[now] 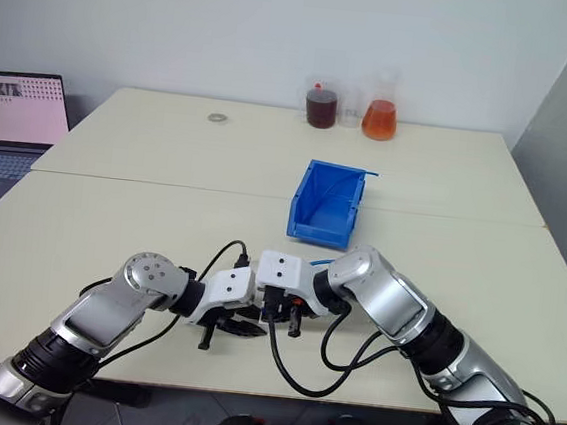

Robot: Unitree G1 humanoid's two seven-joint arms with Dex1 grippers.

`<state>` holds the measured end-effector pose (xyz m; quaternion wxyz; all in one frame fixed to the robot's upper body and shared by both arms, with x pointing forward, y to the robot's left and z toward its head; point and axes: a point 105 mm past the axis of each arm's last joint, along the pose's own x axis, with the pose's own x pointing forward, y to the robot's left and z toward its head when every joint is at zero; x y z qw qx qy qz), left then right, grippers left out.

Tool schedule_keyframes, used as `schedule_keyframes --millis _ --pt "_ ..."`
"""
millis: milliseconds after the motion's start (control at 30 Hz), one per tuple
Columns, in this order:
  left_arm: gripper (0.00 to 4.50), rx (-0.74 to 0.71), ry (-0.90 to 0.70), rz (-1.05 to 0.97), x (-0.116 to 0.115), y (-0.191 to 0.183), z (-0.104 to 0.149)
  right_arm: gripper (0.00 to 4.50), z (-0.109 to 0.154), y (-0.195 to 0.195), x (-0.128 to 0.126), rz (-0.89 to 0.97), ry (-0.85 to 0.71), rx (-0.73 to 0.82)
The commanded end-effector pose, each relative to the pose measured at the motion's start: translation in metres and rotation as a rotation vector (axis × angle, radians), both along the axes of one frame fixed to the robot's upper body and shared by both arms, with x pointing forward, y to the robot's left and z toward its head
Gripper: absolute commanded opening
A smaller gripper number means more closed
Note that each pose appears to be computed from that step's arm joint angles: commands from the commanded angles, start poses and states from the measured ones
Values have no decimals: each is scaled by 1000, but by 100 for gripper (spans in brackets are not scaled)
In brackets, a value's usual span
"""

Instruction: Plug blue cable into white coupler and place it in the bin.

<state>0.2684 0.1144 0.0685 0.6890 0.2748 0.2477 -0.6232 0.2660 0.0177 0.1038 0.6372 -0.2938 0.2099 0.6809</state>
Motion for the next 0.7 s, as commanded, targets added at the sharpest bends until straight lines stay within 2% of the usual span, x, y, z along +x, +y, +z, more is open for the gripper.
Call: schedule_keyframes --millis 33,267,700 --pt "75 -33 23 -48 -10 -16 -4 26 -42 10 -41 165 153 -117" --pt "75 -33 22 -38 -10 -14 -5 23 -51 9 -45 176 171 -138" --pt "75 -10 24 -35 -9 -7 -7 23 -27 12 -29 115 146 -40"
